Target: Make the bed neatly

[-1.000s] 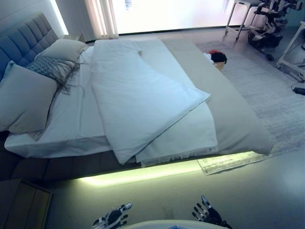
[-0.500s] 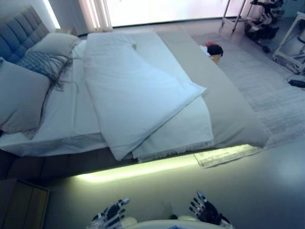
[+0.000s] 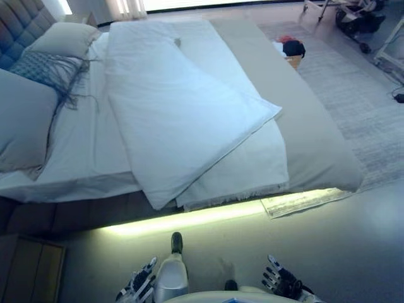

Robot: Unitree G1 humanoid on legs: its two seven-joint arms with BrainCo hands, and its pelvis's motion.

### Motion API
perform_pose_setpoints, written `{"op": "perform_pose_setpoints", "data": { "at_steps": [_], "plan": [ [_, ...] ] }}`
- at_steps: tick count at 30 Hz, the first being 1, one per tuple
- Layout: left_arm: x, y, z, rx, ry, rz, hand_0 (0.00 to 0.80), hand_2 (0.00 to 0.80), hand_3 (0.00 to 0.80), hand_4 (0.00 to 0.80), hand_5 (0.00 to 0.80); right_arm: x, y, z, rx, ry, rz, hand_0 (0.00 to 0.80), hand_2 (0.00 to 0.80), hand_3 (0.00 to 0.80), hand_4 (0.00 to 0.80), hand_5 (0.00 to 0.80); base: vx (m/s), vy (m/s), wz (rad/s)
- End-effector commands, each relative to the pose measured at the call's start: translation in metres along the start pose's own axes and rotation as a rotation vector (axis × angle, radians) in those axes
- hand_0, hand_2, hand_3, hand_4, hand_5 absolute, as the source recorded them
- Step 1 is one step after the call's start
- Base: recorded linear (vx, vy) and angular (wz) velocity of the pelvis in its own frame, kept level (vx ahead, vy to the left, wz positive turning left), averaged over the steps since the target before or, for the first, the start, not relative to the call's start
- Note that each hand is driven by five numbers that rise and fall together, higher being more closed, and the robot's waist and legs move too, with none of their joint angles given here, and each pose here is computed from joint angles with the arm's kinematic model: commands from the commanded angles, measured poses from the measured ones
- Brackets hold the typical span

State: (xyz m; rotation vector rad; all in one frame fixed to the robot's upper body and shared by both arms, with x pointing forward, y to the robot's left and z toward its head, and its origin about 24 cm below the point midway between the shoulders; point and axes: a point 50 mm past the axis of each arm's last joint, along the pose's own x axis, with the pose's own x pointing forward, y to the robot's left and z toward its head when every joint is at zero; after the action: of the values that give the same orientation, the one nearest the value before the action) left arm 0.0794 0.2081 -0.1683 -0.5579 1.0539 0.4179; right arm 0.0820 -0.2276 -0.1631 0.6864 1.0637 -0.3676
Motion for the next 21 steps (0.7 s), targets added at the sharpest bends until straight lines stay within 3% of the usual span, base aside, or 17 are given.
{"op": "perform_pose_setpoints", "data": {
  "at_steps": [1, 8, 15, 21],
  "plan": [
    [-0.002, 0.009, 0.006, 0.061, -0.008, -0.005, 0.0, 0.0, 0.0, 0.0, 0.0, 0.004, 0.014, 0.0, 0.043, -0.032, 0.099, 0.0, 0.0, 0.0, 0.0, 0.0, 0.492, 0.345, -0.17],
    [0.002, 0.0, 0.031, 0.213, -0.038, -0.061, 0.0, 0.0, 0.0, 0.0, 0.0, 0.004, 0.016, -0.003, 0.102, -0.056, 0.094, 0.0, 0.0, 0.0, 0.0, 0.0, 0.388, 0.235, 0.17],
    [0.009, -0.033, 0.07, 0.242, -0.158, -0.166, 0.0, 0.0, 0.0, 0.0, 0.0, 0.008, 0.033, 0.022, 0.071, -0.135, 0.19, 0.0, 0.0, 0.0, 0.0, 0.0, 0.107, -0.064, 0.15],
    [0.01, -0.044, 0.045, 0.243, -0.093, -0.203, 0.0, 0.0, 0.0, 0.0, 0.0, 0.012, 0.041, 0.032, -0.011, -0.165, 0.1, 0.0, 0.0, 0.0, 0.0, 0.0, 0.217, -0.125, 0.93]
  ]
}}
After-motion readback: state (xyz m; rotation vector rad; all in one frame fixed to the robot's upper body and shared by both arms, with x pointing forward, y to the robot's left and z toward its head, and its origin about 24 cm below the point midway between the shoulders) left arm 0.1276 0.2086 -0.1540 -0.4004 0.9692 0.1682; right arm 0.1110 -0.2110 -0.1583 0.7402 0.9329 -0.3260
